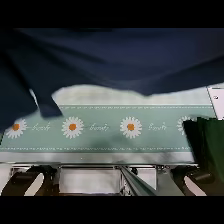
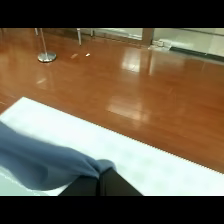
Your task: Fold the shirts.
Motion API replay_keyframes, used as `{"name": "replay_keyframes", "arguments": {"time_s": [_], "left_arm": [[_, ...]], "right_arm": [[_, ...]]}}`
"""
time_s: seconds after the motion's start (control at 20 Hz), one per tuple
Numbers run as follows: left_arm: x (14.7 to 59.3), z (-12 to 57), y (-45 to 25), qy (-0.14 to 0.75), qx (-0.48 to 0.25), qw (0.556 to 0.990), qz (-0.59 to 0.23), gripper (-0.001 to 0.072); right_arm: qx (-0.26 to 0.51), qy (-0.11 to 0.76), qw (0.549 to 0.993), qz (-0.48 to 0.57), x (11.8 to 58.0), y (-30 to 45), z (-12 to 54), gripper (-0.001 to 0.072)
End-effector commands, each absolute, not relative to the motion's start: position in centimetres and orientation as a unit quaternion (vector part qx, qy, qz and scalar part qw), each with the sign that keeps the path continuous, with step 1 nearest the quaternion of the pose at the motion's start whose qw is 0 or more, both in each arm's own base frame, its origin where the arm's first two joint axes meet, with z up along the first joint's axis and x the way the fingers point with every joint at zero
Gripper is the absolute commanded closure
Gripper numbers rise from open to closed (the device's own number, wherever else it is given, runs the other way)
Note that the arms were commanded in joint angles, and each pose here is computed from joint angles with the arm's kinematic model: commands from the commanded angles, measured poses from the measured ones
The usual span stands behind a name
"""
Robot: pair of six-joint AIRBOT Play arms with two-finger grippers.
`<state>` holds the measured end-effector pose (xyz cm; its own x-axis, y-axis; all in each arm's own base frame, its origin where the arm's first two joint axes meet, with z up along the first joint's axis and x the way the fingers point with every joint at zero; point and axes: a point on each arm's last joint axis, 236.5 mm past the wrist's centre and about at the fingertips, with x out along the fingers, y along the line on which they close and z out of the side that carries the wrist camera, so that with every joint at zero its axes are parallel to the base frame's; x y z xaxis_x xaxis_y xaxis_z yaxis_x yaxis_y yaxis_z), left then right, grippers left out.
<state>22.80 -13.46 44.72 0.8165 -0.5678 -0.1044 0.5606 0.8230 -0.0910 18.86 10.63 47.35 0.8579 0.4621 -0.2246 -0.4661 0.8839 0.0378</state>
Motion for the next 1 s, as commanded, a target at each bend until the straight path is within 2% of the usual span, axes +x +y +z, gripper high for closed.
{"name": "replay_keyframes", "arguments": {"time_s": [0.0, 0.15, 0.35, 0.65, 0.75, 0.95], "left_arm": [[20.1, 40.3, -13.1, 0.141, -0.015, 0.946, -0.29, 0.0687], [20.7, 33.9, -14.3, 0.234, -0.048, 0.918, -0.317, 0.0687], [24.1, 23.9, -16.0, 0.339, -0.145, 0.869, -0.33, 0.0687], [32.4, 13.1, -16.1, 0.395, -0.194, 0.856, -0.271, 0.0687], [35.9, 10.5, -16.2, 0.395, -0.207, 0.861, -0.244, 0.0687], [40.9, 6.0, -17.5, 0.411, -0.216, 0.859, -0.214, 0.0687]], "right_arm": [[-0.008, 0.137, 0.968, 0.208, 17.7, 8.8, 46.3, 0.0687], [-0.009, 0.188, 0.961, 0.203, 20.0, 9.1, 43.1, 0.0687], [-0.016, 0.302, 0.934, 0.192, 25.6, 9.9, 35.5, 0.0687], [-0.037, 0.397, 0.91, 0.111, 39.1, 8.8, 24.9, 0.0687], [-0.003, 0.417, 0.904, 0.09, 43.6, 8.2, 21.5, 0.0687], [0.145, 0.436, 0.88, 0.122, 50.0, 9.2, 16.5, 0.0687]]}}
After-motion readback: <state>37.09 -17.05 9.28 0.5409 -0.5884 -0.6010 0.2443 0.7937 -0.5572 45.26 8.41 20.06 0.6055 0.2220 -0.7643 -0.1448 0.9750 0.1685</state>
